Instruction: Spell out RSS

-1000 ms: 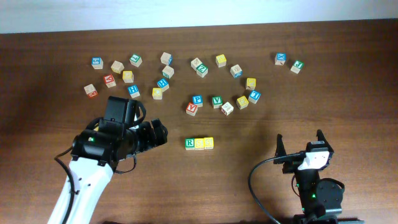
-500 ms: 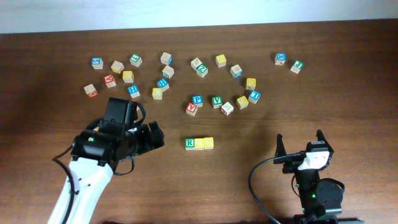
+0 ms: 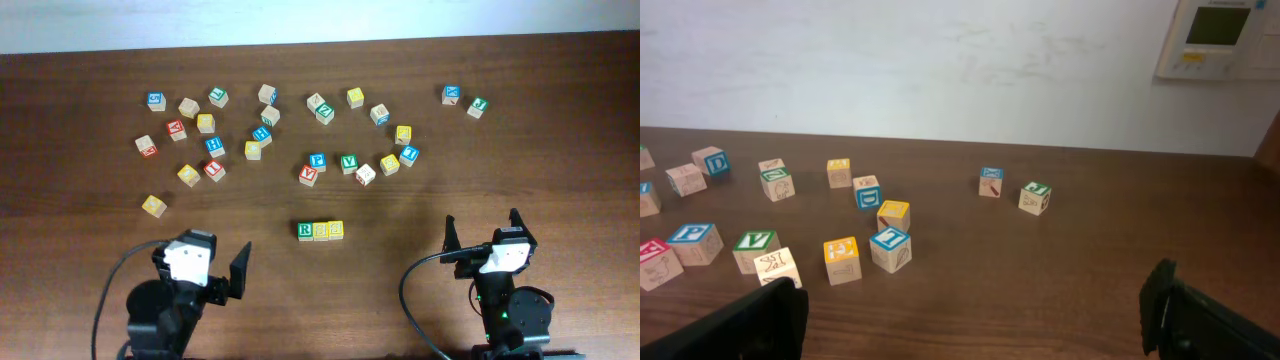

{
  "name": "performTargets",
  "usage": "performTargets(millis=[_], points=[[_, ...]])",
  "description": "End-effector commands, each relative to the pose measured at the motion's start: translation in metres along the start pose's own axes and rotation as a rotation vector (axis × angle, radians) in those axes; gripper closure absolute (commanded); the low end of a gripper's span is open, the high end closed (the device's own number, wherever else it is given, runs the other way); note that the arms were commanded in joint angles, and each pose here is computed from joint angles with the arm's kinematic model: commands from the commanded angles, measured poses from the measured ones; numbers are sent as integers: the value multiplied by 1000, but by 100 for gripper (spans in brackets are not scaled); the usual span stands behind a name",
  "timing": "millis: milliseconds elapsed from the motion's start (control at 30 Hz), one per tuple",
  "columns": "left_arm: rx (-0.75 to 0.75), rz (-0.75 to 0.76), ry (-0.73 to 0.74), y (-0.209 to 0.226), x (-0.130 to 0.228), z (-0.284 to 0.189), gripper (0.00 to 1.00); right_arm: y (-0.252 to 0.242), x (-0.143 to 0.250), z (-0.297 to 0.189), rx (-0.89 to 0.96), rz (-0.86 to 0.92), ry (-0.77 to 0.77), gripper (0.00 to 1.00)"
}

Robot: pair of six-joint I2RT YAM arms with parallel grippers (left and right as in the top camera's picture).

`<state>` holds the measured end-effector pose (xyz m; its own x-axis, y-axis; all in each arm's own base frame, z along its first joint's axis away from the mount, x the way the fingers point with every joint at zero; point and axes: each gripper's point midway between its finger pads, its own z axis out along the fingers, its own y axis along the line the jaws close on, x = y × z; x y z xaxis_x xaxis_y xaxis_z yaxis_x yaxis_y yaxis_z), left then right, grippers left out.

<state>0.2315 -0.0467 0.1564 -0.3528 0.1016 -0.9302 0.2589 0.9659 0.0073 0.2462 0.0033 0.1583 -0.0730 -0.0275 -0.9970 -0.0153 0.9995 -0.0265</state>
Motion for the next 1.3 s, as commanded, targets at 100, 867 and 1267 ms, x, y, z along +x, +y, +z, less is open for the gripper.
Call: performTargets(millis=[100,867,1267], points=[[-123,-57,-209,25,3,4,1,-3,3,0,16,9,6,2],[-281,-71,-294,54,0,0,1,-3,3,0,16,9,6,2],[-281,-71,-294,54,0,0,1,-3,3,0,16,9,6,2]])
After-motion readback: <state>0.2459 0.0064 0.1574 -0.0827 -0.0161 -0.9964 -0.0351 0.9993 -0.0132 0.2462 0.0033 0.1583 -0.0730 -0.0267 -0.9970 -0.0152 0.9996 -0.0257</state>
